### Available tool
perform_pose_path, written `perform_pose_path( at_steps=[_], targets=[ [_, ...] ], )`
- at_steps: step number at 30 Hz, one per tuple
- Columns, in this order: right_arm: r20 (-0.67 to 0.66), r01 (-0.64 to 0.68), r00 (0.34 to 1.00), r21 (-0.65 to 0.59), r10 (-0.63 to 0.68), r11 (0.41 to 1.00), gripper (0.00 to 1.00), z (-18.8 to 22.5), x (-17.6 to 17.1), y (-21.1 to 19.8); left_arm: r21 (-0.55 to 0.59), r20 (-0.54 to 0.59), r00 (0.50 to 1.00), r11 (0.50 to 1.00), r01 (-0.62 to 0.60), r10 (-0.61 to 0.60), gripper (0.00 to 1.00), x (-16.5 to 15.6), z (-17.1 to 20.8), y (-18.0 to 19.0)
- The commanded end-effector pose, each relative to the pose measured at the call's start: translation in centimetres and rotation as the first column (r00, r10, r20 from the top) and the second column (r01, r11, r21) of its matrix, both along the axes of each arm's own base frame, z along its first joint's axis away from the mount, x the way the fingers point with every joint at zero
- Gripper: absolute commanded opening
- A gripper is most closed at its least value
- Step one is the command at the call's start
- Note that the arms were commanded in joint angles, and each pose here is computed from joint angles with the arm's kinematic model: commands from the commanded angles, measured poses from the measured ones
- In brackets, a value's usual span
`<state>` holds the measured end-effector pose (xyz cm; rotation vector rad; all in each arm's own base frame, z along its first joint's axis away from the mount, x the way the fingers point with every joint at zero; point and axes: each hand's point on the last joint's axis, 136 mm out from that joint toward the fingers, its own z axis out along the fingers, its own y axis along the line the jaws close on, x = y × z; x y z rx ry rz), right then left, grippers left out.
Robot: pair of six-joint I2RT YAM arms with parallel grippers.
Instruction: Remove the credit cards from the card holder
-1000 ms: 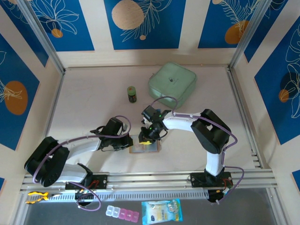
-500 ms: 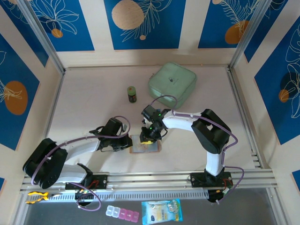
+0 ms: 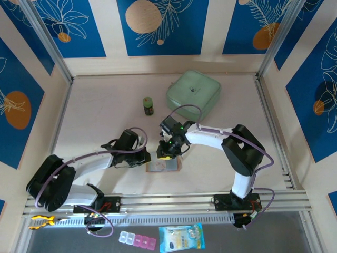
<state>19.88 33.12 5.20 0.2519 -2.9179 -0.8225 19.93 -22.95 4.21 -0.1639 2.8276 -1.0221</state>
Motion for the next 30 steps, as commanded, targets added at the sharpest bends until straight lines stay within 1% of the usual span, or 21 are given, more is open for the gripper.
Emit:
perform_pose_path(
  at_steps=[1, 14, 30],
  targets=[
    [0.007, 0.016, 1.0, 0.009, -0.016, 1.0, 0.27, 0.8, -0.1, -0.6, -0.043, 0.006, 1.0, 0.999, 0.027, -0.027, 0.04, 0.5, 0.9, -1.5],
    [-0.013, 0.052, 0.999, -0.044, -0.053, 0.998, 0.27, -0.8, -0.4, -2.5, -0.045, -0.031, 0.998, 0.998, 0.053, -0.054, 0.03, 0.2, -0.7, -2.6],
    [-0.058, 0.061, 0.996, 0.003, -0.061, 0.998, 0.27, -2.3, -0.7, -2.2, 0.017, -0.074, 0.996, 0.999, 0.045, -0.043, 0.01, -0.9, -2.6, -1.3]
  ],
)
